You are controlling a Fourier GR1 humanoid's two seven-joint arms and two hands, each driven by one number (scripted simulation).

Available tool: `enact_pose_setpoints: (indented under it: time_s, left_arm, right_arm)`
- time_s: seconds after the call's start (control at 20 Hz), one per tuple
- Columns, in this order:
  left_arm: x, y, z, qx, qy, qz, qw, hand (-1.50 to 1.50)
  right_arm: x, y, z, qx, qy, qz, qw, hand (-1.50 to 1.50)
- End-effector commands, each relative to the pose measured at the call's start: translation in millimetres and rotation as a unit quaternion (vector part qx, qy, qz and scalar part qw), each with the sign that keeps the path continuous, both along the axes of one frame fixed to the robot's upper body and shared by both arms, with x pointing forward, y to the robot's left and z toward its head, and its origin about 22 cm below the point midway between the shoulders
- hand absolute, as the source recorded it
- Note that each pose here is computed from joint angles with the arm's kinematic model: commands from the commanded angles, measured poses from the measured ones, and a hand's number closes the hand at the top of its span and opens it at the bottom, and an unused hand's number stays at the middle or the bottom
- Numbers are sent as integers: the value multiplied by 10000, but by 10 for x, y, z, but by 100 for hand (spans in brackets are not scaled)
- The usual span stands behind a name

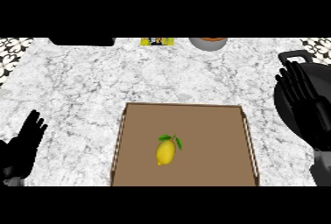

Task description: Pick the lemon from the tray and place it in the pot

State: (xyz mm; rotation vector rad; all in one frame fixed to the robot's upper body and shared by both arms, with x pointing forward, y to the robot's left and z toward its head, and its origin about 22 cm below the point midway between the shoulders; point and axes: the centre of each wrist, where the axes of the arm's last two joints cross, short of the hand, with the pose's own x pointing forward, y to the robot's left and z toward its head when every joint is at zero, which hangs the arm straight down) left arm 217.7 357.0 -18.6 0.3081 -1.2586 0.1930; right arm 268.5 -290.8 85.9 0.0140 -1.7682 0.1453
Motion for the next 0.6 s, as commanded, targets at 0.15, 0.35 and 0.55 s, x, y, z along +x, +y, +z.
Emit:
enact_pose_setpoints:
  time_s: [0.15, 0.35, 0.55]
  left_arm:
    - [507, -209, 620, 376, -1270, -408, 9904, 0]
    - [597, -485, 735, 269, -1616, -849, 9828, 0]
    - [708, -748, 959, 215, -1673, -914, 9814, 0]
  right_arm:
    - [58, 419, -167, -629, -256, -648, 9956, 150]
    - [64, -88, -289, -3463, -253, -1263, 9292, 150]
    - [-236, 772, -847, -2242, -817, -1670, 9566, -150]
